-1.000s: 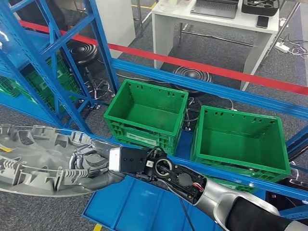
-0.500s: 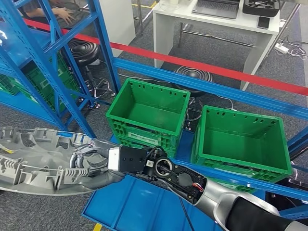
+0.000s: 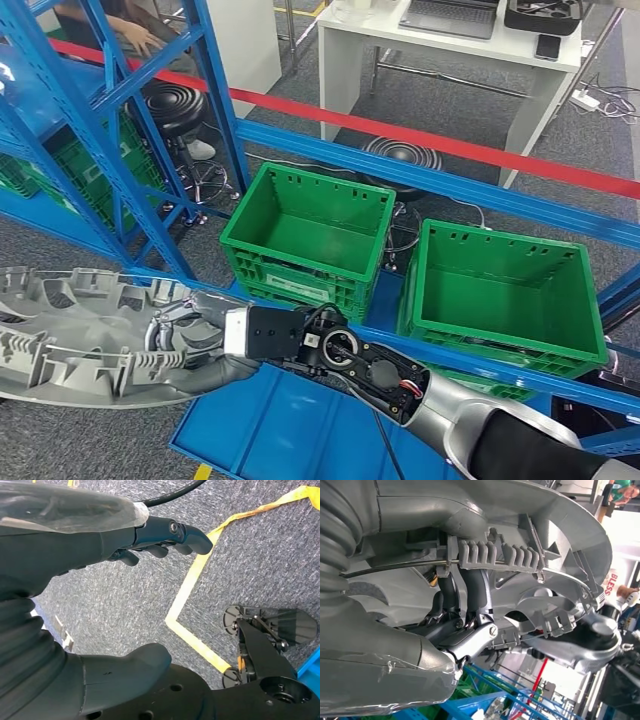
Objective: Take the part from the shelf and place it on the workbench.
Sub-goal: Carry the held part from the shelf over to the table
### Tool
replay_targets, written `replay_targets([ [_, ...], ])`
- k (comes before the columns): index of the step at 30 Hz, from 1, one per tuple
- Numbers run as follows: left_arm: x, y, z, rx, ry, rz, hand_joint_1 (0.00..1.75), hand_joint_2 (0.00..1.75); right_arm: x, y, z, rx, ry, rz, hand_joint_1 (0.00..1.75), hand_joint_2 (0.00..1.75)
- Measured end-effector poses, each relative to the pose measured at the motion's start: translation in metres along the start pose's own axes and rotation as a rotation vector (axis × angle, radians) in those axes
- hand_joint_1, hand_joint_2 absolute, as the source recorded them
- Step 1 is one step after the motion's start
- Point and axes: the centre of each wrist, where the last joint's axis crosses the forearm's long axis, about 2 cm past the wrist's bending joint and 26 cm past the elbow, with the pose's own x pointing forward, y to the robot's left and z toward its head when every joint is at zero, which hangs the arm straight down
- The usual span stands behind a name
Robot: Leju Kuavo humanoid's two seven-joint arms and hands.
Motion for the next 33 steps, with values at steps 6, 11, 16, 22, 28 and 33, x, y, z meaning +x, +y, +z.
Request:
replay_targets([
  [6,0.0,0.0,0.0,0.0,0.0,0.002,0.0,1.75,0.0,0.0,0.0,0.002,0.0,0.0,1.75,1.75],
  [11,0.0,0.0,0.0,0.0,0.001,0.004,0.0,1.75,0.0,0.0,0.0,0.003,0.0,0.0,1.75,1.75],
  [16,0.0,0.0001,0.0,0.001,0.001,0.005,0.0,1.75,0.0,0.0001,0.0,0.006,0.0,-0.001,1.75,1.75],
  [22,0.0,0.0001,0.0,0.001,0.002,0.01,0.0,1.75,0.0,0.0,0.0,0.008,-0.005,-0.005,1.75,1.75],
  [28,-0.0001,0.0002,0.0,0.007,0.004,0.015,0.0,1.75,0.0001,-0.001,0.0002,0.001,-0.012,-0.002,1.75,1.75],
  [33,-0.0001,0.0004,0.0,0.01,0.014,0.015,0.0,1.75,0.0006,-0.0033,0.0009,-0.015,-0.015,0.002,1.75,1.75],
])
